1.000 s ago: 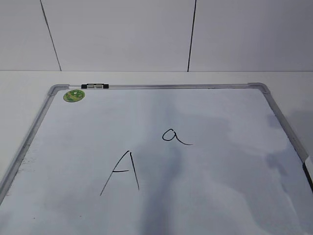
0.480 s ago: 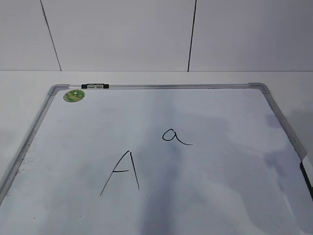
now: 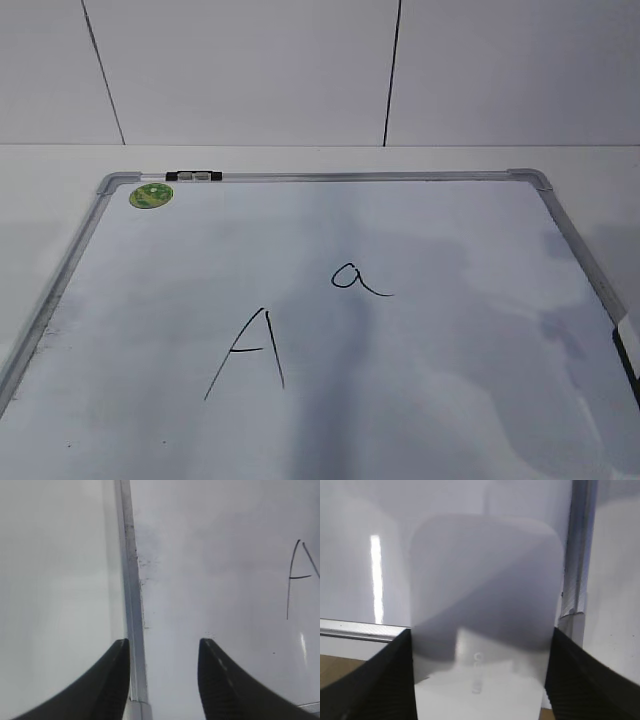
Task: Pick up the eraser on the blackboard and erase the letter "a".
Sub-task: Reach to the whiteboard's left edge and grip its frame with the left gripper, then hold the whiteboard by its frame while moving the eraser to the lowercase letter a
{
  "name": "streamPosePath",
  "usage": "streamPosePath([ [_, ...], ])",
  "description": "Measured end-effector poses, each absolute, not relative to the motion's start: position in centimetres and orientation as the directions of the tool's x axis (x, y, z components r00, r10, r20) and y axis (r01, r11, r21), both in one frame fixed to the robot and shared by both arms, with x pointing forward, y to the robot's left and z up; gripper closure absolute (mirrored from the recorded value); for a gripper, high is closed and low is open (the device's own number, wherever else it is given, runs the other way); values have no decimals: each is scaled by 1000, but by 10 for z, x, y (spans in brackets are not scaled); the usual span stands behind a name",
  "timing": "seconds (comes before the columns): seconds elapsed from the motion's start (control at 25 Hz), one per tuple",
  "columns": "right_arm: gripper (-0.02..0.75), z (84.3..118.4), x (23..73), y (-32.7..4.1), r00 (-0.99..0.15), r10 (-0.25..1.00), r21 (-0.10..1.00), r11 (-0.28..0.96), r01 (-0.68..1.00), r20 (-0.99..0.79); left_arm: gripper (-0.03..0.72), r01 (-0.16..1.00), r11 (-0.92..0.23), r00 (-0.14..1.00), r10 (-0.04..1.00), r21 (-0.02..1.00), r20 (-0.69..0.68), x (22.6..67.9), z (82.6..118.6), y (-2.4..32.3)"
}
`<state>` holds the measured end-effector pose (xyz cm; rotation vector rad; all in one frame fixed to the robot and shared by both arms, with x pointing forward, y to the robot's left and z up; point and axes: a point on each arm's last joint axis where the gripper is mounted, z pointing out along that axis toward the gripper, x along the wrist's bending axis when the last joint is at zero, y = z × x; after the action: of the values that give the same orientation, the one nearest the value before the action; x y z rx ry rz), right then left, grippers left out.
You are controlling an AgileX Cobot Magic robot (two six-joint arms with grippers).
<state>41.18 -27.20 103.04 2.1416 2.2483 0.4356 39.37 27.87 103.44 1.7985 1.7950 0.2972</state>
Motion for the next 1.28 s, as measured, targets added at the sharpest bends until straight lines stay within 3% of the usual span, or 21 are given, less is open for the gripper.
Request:
streamPosePath([
  [0.28,162,1030,412,-272,-67,980,203,28,979,185,347,901,46,54,975,432,-218,432,1006,280],
  [0.68,163,1030,412,-272,-67,980,205,28,978,185,347,918,19,69,976,396,-208,497,1005,279],
  [1.12,163,1030,412,-272,-67,980,205,28,978,185,349,965,-24,86,970,261,-228,557,986,277],
  [1.28,163,1030,412,-272,-67,980,205,28,978,185,386,974,-44,94,971,222,-220,566,974,278],
])
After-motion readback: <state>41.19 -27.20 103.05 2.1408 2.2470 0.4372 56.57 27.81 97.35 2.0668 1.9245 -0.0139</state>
